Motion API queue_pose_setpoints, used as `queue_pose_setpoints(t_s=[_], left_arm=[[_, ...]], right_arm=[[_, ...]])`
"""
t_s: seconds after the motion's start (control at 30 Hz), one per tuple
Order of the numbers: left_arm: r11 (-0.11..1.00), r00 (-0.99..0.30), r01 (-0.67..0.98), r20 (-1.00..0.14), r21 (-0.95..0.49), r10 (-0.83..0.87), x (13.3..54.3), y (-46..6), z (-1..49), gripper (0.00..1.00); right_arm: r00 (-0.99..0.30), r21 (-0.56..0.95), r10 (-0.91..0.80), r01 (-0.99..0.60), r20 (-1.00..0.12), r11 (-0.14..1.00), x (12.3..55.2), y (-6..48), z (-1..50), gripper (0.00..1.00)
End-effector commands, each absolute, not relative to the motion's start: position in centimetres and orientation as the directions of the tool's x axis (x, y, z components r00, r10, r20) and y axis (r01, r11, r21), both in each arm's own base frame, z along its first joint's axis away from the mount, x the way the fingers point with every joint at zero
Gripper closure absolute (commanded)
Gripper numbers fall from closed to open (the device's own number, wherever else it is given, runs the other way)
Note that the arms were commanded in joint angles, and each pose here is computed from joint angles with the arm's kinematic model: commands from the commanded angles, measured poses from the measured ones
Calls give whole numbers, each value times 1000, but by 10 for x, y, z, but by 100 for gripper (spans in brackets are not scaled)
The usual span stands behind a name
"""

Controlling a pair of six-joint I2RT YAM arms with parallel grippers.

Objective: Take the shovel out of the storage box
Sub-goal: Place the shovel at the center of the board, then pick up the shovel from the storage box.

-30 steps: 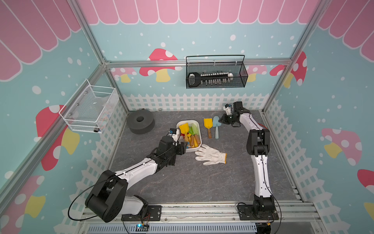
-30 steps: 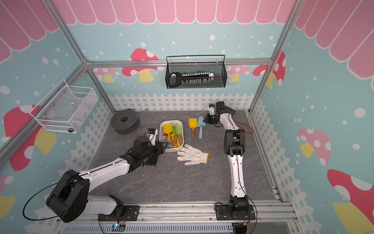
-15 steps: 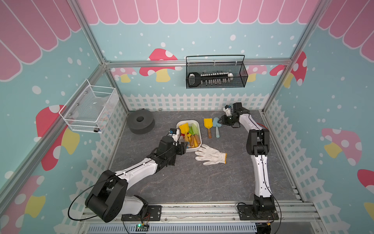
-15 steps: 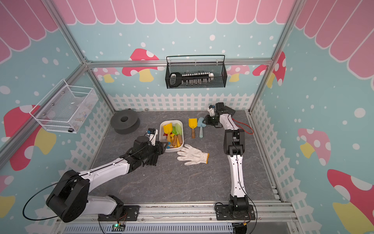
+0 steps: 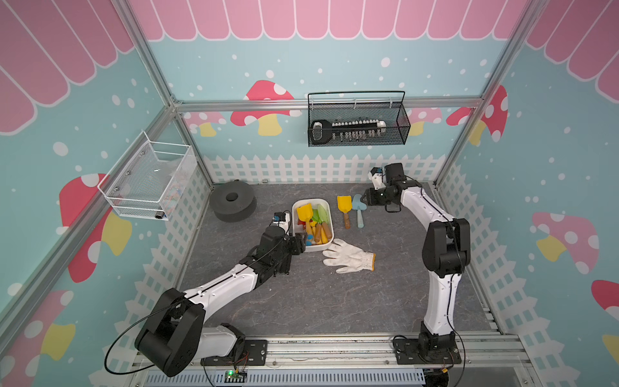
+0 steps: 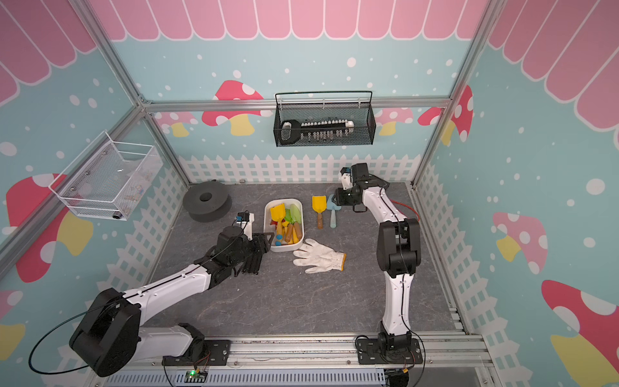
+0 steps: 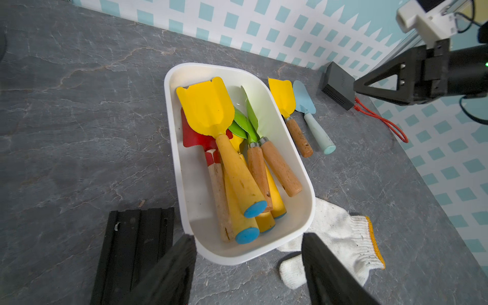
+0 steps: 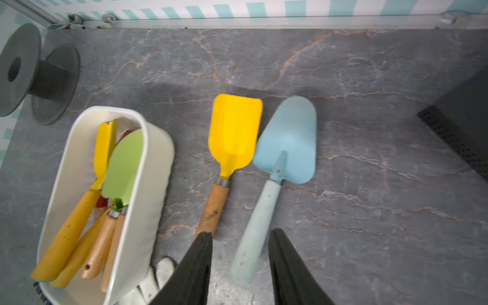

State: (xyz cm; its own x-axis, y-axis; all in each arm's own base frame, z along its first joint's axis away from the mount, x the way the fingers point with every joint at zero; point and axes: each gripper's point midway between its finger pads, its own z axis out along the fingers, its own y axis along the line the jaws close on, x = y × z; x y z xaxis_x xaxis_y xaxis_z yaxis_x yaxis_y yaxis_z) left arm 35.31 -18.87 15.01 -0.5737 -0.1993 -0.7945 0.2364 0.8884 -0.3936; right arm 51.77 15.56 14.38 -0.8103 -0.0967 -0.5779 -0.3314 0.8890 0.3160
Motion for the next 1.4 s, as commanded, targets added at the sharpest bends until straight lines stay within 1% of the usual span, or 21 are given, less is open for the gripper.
queue_pose_setpoints(t_s=[0.0,0.1,0.23,0.37,0.4,0.5,0.6,0.67,0.7,0.73,0.97,1.13,1.37], left_arm=[[886,-581,208,-781,-414,-228,350,-187,149,34],[874,-592,215,-770,-436,-238,354,-193,153,38],[853,-607,201,-745,-482,-278,361,-201,157,40],[851,-631,180,-721,-494,-285,366,-206,156,40],[852,-633,178,-720,-493,-284,367,-207,156,39],[854,-637,179,-719,-489,-278,370,-211,158,37],[854,-642,174,-714,-491,-279,376,-217,160,37],[853,-660,168,-700,-494,-274,380,-223,160,42],[855,-668,164,-693,-492,-271,382,-225,160,44],[860,-678,151,-684,-487,-268,384,-227,158,45],[925,-746,51,-630,-377,-216,393,-220,133,45],[935,-785,46,-592,-351,-183,399,-226,118,48],[948,-825,18,-541,-318,-166,404,-226,99,49]], right_arm=[[-843,304,-143,-339,-519,890,480,173,131,58],[-845,286,-177,-357,-505,889,450,188,135,58],[-848,306,-184,-370,-496,877,419,206,147,58],[-846,297,-213,-391,-490,871,396,215,150,54],[-839,289,-230,-407,-494,866,392,217,151,52],[-790,255,-295,-486,-537,836,378,226,156,49],[-743,242,-280,-510,-608,825,373,230,164,47],[-726,240,-271,-516,-632,822,371,231,171,47],[-724,237,-274,-518,-633,822,369,231,172,47],[-720,232,-276,-520,-636,822,368,231,173,47],[-716,215,-286,-521,-636,826,360,228,173,47],[-720,214,-292,-522,-629,826,359,228,170,48],[-722,209,-300,-523,-623,826,359,227,167,48]])
